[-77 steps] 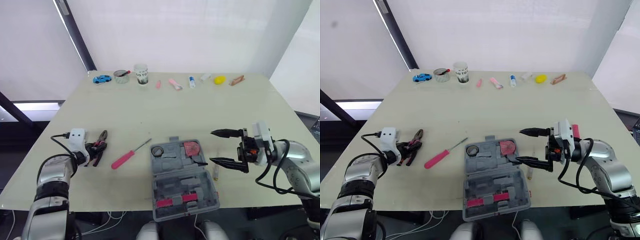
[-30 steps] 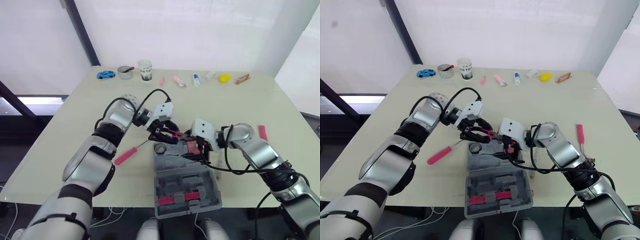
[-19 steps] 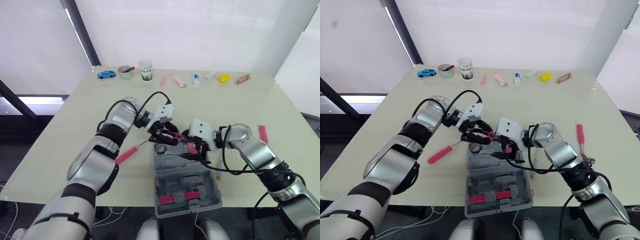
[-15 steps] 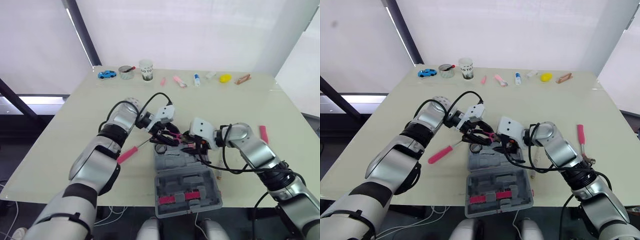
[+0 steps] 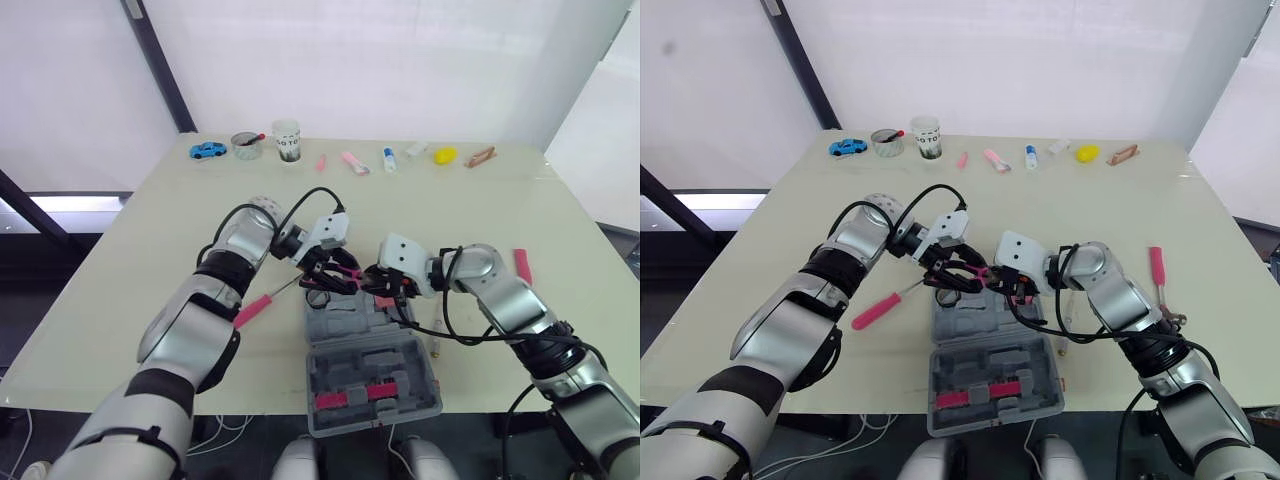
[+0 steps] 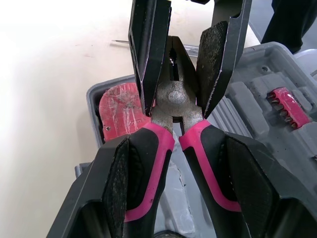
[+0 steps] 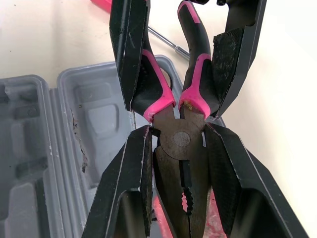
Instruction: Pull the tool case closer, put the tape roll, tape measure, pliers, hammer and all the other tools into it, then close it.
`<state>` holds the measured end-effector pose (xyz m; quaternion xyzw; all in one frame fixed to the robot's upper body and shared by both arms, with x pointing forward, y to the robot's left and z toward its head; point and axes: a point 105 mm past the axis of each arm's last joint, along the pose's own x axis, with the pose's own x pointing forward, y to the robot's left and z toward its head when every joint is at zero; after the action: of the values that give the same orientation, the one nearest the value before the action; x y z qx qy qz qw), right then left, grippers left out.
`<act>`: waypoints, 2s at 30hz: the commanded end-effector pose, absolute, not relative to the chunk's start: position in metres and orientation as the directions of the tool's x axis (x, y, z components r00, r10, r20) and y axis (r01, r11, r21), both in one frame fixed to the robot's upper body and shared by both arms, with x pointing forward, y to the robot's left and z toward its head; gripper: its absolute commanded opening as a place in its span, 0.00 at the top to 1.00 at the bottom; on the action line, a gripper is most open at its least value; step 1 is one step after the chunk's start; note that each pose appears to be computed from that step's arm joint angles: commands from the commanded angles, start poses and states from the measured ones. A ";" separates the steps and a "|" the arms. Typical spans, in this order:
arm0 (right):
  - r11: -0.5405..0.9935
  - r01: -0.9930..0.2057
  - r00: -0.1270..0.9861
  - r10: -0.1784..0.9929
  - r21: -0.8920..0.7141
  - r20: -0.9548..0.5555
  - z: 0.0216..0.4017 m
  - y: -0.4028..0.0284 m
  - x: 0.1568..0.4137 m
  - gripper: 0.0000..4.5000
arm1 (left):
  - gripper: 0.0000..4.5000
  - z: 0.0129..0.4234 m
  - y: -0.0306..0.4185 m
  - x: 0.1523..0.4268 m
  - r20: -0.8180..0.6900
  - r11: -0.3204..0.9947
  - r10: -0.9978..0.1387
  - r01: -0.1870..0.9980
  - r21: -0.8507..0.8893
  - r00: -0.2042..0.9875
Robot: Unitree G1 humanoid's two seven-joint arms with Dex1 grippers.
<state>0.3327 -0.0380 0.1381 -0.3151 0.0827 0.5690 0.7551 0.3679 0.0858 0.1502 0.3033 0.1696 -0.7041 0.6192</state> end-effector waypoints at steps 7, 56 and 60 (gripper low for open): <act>0.024 -0.924 0.250 0.794 -0.382 -0.555 0.128 -0.034 0.324 0.78 | 0.46 0.176 0.082 0.354 -0.593 -0.282 -0.799 0.934 0.221 -0.101; 0.040 -0.914 0.266 0.811 -0.405 -0.521 0.139 -0.052 0.339 0.78 | 0.01 0.186 0.202 0.277 -0.459 -0.077 -0.888 0.989 0.127 -0.010; -0.007 -0.912 0.241 0.801 -0.410 -0.549 0.138 -0.053 0.338 0.78 | 0.01 0.194 0.227 0.269 -0.421 0.034 -0.903 0.991 0.127 0.085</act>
<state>0.3369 -0.0556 0.1203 -0.3491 0.1103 0.6076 0.7048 0.2750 0.2227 0.1721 0.1868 0.1432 -0.6618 0.7117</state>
